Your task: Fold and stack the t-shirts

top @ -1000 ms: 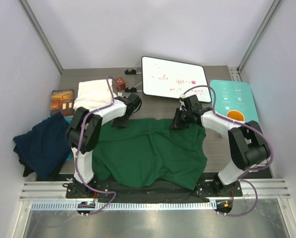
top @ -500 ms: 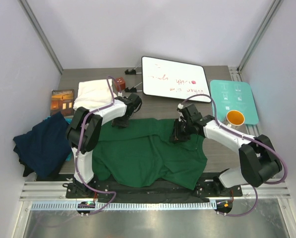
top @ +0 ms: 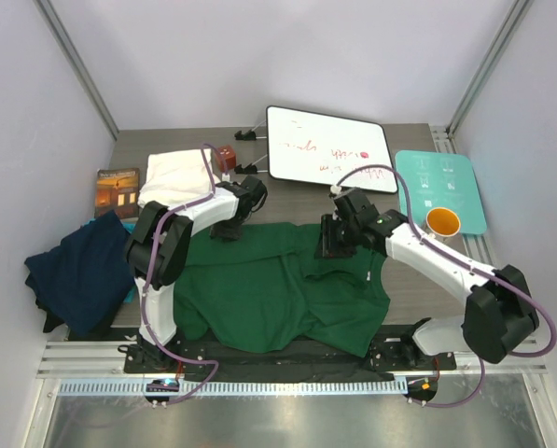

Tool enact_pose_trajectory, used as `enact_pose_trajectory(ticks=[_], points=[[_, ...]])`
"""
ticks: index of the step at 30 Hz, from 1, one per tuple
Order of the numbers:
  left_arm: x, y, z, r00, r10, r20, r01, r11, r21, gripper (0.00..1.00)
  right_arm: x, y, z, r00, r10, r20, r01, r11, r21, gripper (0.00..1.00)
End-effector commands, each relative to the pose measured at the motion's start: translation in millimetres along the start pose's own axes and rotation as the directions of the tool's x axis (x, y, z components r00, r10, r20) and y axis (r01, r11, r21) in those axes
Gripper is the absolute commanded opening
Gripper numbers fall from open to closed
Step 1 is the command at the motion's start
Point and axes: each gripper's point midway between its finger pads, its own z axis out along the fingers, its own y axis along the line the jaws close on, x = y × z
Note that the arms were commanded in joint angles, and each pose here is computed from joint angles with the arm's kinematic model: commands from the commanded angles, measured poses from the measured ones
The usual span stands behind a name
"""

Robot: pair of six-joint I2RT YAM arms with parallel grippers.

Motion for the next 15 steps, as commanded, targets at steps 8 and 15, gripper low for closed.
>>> enact_pose_trajectory(ticks=[8,15], points=[[-7.9,4.8,-4.9,1.000,-0.008,0.031,0.008,1.000,-0.021,0.40,-62.5,-2.3,-26.5,0.978,-0.081,0.190,0.061,0.992,0.111,0.43],[1.6,21.1,-16.6,0.998,-0.045,0.034,0.045,0.999,-0.002,0.41,-63.8,-66.8,18.5,0.979,-0.024,0.200,-0.036,0.956,0.291,0.27]])
